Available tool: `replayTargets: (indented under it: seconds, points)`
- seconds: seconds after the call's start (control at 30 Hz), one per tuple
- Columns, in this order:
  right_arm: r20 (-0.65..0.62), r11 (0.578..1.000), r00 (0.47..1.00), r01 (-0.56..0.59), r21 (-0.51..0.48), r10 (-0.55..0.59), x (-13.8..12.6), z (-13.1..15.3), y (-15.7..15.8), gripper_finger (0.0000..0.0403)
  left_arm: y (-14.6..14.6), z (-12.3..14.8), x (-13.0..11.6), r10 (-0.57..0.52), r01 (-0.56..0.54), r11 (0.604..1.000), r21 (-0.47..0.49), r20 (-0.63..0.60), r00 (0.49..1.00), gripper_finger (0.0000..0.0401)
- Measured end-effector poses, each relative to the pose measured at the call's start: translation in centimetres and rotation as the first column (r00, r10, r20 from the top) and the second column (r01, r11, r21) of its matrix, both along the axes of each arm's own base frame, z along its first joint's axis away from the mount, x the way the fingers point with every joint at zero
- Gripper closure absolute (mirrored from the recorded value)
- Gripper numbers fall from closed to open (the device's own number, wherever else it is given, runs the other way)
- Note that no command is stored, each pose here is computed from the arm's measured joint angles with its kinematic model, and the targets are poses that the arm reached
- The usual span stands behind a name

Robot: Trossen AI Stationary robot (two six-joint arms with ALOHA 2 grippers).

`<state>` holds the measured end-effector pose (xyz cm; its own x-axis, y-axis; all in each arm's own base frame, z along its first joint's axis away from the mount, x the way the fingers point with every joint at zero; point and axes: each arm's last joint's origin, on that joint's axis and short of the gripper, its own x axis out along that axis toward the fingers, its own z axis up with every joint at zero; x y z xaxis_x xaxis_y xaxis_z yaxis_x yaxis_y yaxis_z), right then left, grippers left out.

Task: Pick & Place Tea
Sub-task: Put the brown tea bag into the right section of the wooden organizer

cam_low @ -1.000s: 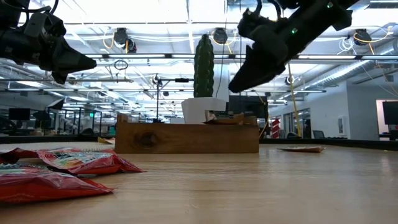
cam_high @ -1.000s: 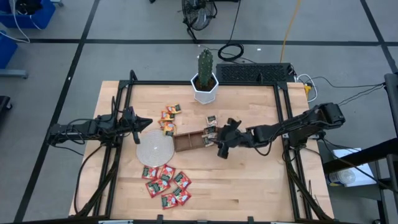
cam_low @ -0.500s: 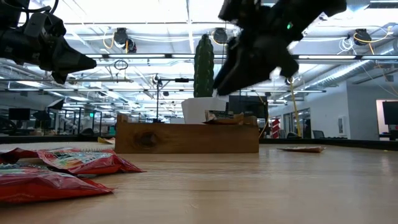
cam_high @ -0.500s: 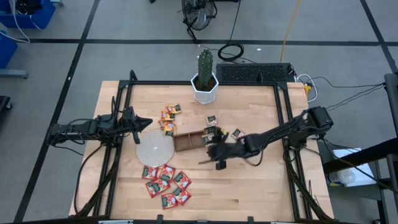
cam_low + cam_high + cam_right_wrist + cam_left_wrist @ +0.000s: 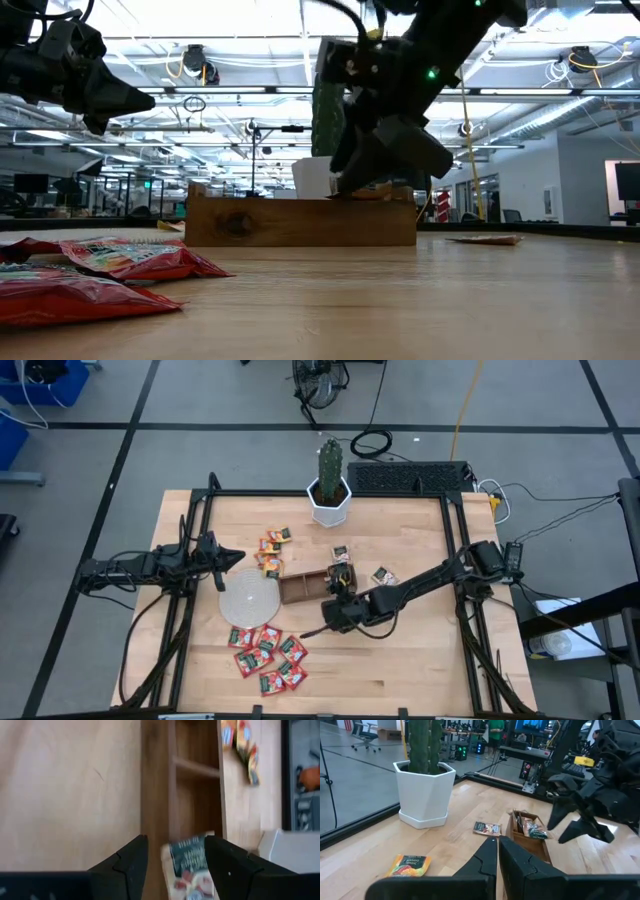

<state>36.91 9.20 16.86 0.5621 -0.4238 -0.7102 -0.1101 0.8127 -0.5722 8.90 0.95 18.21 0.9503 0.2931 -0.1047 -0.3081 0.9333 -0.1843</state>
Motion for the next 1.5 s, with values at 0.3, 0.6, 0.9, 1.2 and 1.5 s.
replayTargets:
  seconds: [0.3, 0.6, 0.9, 1.2, 1.5]
  points:
    - [-0.039, 0.999, 0.998, 0.045, 0.010, -0.044, -0.7, -0.9, -0.5, 0.0238, 0.0, 0.0, 0.0, 0.000, 0.000, 1.000, 0.000, 0.000, 1.000, 0.0380]
    - [-0.019, 0.997, 0.997, 0.075, 0.033, -0.074, -0.8, -1.0, -0.5, 0.0292, 0.0, 0.0, 0.0, 0.000, 0.000, 1.000, 0.000, 0.000, 1.000, 0.0380]
    - [-0.016, 0.996, 0.997, 0.079, 0.028, -0.079, -0.8, -1.0, -0.5, 0.0397, 0.0, 0.0, 0.0, 0.000, 0.000, 1.000, 0.000, 0.001, 1.000, 0.0380]
    - [0.046, 0.989, 0.990, 0.136, -0.058, -0.134, -0.9, -0.5, -0.4, 0.0402, 0.0, 0.0, 0.0, 0.000, 0.000, 1.000, 0.000, 0.000, 1.000, 0.0380]
    - [0.151, 0.984, 0.984, 0.075, 0.163, -0.100, -1.4, 3.1, 0.2, 0.0403, 0.0, 0.0, 0.0, 0.000, 0.000, 1.000, 0.000, 0.000, 1.000, 0.0380]
